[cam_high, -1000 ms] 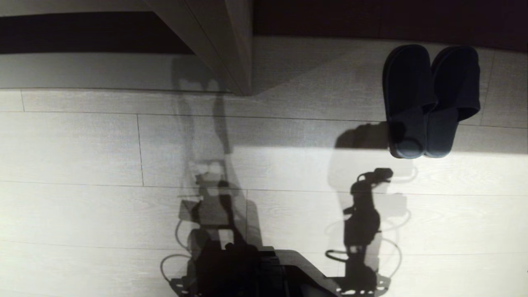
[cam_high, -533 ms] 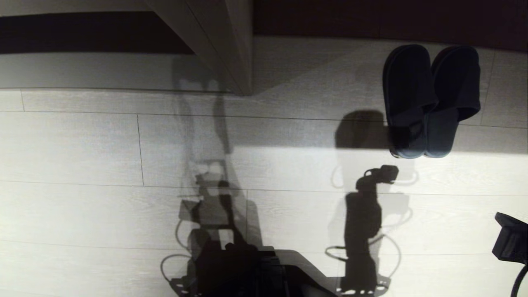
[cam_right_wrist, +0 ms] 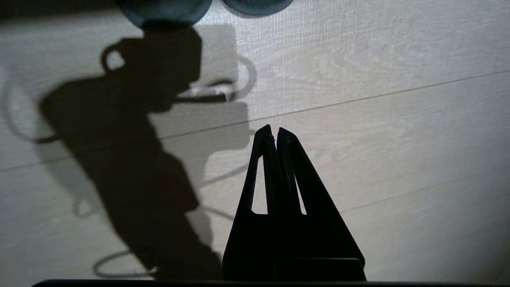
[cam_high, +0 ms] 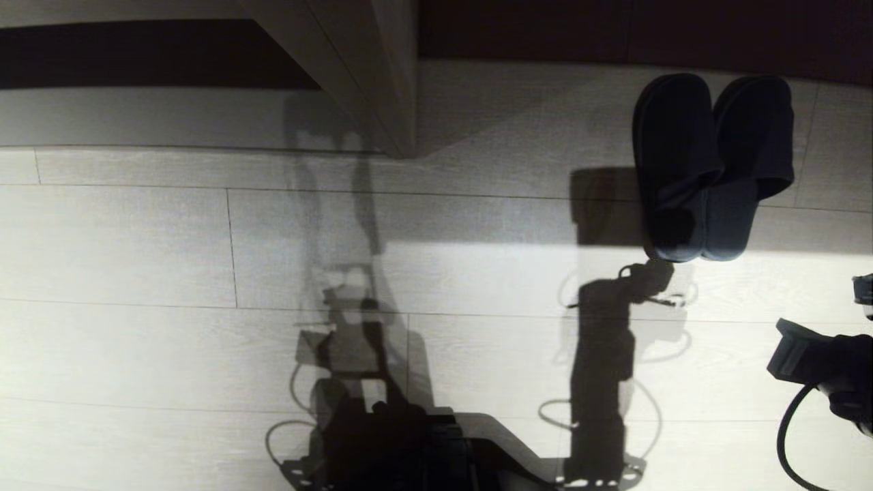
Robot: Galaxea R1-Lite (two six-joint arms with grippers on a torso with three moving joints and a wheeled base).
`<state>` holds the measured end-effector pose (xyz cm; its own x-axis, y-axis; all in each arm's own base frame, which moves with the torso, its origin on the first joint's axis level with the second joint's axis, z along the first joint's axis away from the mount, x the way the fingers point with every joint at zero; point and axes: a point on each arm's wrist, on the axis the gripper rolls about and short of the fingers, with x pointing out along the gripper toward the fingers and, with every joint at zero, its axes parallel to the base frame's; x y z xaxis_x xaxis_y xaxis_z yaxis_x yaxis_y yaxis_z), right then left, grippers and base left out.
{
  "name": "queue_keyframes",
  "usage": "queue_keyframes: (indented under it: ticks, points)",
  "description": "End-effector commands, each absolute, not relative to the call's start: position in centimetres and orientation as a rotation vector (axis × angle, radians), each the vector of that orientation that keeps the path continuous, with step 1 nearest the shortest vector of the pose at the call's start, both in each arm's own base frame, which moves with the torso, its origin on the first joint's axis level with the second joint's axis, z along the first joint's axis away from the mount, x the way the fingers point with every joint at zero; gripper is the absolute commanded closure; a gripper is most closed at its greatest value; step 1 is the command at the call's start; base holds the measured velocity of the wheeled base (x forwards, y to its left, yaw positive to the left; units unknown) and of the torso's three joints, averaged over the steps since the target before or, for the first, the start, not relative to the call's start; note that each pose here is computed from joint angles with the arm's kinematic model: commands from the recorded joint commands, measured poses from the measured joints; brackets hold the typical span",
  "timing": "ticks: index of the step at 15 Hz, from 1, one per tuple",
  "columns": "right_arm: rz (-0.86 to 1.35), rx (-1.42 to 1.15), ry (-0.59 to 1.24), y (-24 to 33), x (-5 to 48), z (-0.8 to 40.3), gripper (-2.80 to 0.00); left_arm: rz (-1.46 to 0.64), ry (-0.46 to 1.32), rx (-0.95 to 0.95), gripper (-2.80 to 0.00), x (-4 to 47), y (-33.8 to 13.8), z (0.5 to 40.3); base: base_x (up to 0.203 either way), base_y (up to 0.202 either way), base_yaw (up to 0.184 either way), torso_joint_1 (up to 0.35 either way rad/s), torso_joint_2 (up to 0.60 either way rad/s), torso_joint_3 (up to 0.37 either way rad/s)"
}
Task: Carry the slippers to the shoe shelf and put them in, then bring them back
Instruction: Pick up the slippers on the floor
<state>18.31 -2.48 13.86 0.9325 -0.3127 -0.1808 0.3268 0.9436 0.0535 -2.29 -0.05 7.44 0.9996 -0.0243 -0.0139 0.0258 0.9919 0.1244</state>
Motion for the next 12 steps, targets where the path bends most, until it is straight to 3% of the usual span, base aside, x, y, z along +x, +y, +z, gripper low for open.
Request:
queue_keyframes:
  ticks: [1, 12]
  points:
    - [-0.346, 0.083, 0.195, -3.0, 20.0, 13.2, 0.00, -0.025, 0.012, 0.126, 0.00, -2.3, -0.1, 7.4, 0.000, 0.000, 0.000, 0.000, 0.00, 0.000]
    - [-0.296, 0.093, 0.063, -3.6, 25.1, 13.9, 0.00, -0.025, 0.012, 0.126, 0.00, -2.3, -0.1, 7.4, 0.000, 0.000, 0.000, 0.000, 0.00, 0.000]
